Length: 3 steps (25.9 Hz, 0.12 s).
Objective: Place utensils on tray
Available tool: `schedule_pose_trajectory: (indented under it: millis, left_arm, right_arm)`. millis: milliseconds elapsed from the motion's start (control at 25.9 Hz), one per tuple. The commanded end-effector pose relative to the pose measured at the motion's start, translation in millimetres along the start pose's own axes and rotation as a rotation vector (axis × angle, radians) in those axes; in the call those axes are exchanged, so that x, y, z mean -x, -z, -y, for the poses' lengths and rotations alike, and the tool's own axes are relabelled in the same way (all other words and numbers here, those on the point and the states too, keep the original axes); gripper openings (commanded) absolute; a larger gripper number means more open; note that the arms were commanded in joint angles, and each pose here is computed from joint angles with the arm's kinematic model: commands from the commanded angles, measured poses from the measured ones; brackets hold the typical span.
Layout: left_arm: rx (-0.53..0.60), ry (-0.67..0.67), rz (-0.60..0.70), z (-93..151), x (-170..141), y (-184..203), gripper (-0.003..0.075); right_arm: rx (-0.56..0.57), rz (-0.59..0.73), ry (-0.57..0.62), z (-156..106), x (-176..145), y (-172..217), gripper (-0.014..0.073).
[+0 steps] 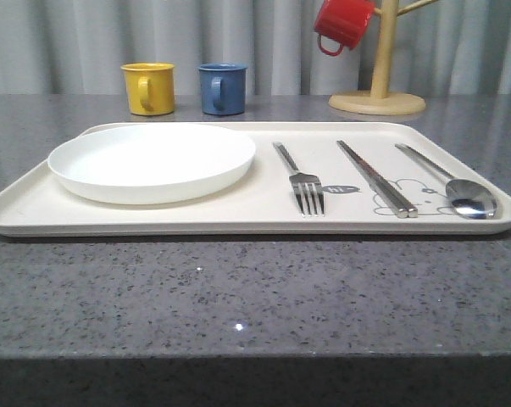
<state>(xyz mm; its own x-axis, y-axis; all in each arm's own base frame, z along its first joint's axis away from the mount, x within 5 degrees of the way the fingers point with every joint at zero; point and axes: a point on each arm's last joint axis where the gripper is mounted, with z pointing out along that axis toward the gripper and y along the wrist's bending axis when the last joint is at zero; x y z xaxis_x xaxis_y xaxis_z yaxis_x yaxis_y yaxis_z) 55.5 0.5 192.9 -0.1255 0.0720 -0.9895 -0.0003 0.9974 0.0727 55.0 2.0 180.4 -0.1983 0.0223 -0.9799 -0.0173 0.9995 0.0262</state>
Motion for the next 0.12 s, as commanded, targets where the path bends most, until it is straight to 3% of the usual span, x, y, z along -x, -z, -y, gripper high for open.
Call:
schedule_pose_trajectory:
  millis: [0,77]
  left_arm:
    - [0.004,0.019,0.096,-0.4,7.6,2.0,-0.0018]
    - [0.004,0.019,0.096,-0.4,7.6,2.0,-0.0018]
  right_arm:
    - [-0.01,0.111,0.008,0.5,11.9,2.9,-0.0067]
    - [-0.01,0.111,0.008,0.5,11.9,2.9,-0.0067]
